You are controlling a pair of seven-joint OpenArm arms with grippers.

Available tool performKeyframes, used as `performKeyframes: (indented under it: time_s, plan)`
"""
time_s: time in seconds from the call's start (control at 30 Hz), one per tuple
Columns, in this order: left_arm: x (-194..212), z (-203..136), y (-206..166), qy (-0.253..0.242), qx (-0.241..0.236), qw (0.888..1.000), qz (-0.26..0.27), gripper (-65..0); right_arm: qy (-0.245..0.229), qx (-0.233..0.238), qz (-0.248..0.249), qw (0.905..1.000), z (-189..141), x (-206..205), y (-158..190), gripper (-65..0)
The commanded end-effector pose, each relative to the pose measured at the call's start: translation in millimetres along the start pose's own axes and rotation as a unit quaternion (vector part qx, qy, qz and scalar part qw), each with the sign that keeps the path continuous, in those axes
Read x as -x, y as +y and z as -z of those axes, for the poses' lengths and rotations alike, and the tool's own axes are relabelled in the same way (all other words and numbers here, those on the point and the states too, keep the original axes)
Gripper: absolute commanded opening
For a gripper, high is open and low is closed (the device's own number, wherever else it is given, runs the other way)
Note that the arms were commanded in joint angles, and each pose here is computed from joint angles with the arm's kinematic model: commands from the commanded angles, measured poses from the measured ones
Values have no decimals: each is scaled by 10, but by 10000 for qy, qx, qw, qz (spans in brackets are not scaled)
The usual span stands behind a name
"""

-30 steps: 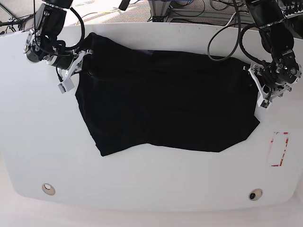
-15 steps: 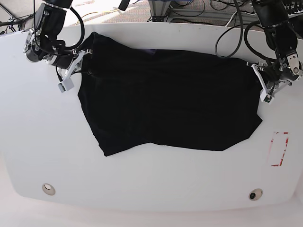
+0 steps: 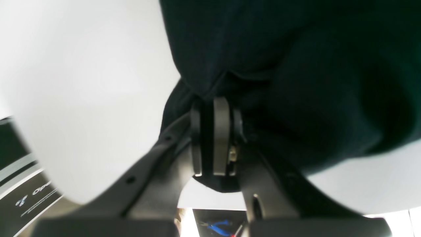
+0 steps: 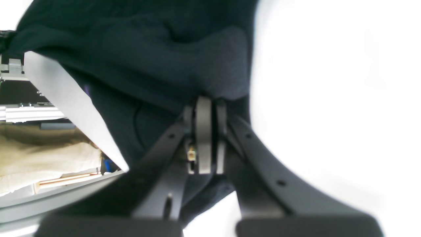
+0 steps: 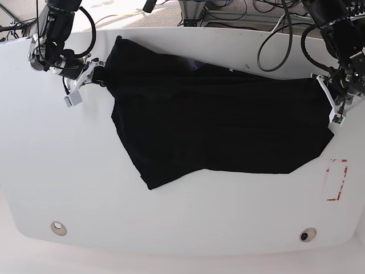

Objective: Fold the T-shirt properly
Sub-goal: 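Pull the shirt corner with the left gripper outward to spread it, then regrasp the shirt edge with the left gripper and tug it taut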

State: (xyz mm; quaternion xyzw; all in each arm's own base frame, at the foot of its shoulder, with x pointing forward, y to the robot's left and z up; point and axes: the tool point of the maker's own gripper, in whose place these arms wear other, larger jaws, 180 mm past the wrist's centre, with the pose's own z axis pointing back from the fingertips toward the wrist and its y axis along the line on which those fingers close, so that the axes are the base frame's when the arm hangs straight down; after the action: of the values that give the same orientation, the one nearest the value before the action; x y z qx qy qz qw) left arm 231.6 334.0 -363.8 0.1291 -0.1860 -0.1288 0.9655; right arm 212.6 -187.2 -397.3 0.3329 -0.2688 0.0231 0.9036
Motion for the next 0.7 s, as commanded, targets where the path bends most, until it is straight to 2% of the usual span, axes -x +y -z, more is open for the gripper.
performKeyframes:
  time_s: [0.0, 0.57, 0.6, 0.67]
  plan:
    - [-65, -128, 157, -57, -303, 9995, 72, -647, -262, 24, -102, 9996, -67, -164, -19, -650]
    - [288, -314, 660, 143, -866, 9947, -532, -640, -301, 239, -295, 9988, -215, -288, -150, -650]
    - [284, -318, 666, 120, -863, 9946, -558, -628, -301, 239, -295, 9988, -215, -288, -150, -650]
    - [266, -311, 652, 112, -847, 9950, -526, -557, -296, 235, -297, 9988, -212, -286, -147, -650]
